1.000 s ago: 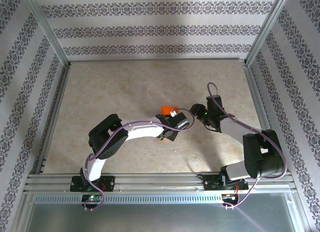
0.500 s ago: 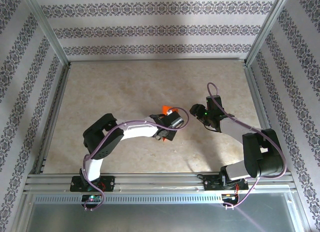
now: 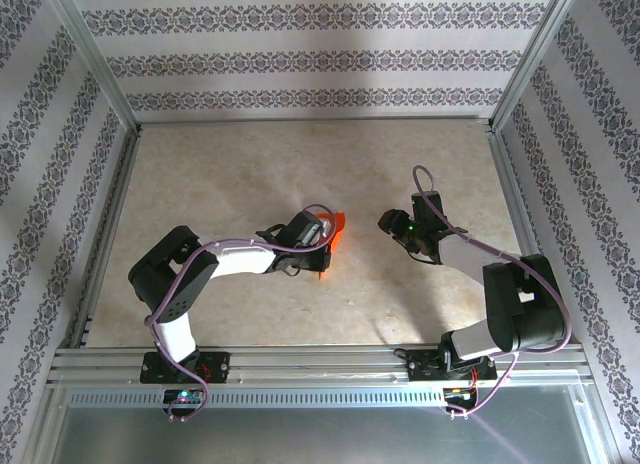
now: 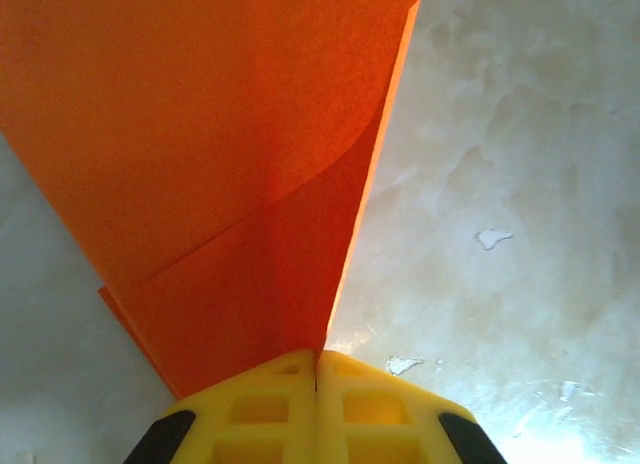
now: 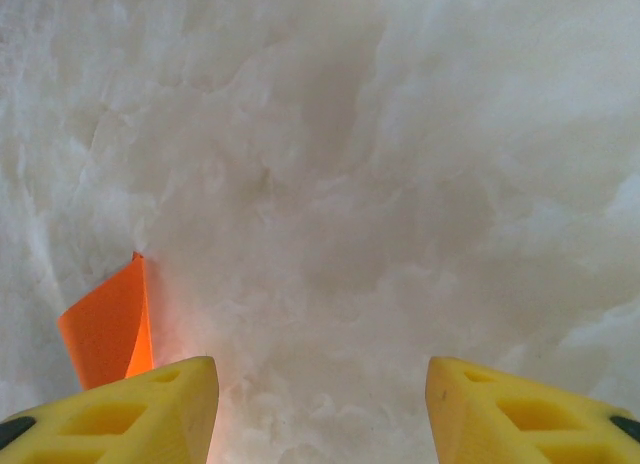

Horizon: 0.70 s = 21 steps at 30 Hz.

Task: Fold a paper plane with a square sheet of paper (pick it up from the middle)
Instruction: Fold the wing for the fifth time at the center of the table.

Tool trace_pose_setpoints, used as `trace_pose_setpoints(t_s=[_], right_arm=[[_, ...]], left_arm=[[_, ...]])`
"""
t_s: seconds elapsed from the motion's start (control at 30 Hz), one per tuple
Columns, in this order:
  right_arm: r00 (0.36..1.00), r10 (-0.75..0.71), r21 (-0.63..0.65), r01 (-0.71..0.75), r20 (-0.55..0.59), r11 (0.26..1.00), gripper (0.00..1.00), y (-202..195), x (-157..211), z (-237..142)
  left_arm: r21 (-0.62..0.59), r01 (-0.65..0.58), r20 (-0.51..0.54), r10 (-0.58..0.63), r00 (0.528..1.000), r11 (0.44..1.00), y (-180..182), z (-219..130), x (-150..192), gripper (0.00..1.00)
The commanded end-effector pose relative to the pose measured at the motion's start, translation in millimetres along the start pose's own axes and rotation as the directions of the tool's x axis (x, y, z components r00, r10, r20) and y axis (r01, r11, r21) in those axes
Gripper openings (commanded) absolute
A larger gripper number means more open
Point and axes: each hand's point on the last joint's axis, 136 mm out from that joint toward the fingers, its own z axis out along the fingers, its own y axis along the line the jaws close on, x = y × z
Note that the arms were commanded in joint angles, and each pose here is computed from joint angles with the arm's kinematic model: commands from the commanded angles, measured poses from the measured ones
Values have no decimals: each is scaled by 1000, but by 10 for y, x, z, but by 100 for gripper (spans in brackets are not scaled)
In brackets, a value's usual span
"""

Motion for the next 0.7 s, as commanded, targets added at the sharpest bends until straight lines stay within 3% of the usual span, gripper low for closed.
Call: trace_pose_setpoints(t_s=[0.0,0.3,0.67], right_arm=[[1000,-16,-11,16,-20,1000,58,72,14,28],[989,-115,-108,105,-90,989,57,386,151,108],[961,-227,-225,189,-156,956,55,757,352,211]], left_arm=[[141,40,81,-52,995,989,-159,-141,-228,3],[218,88,103,-113,988,972,-120,-196,-278,3],[276,244,115,-284,952,930,103,-144,-263,3]])
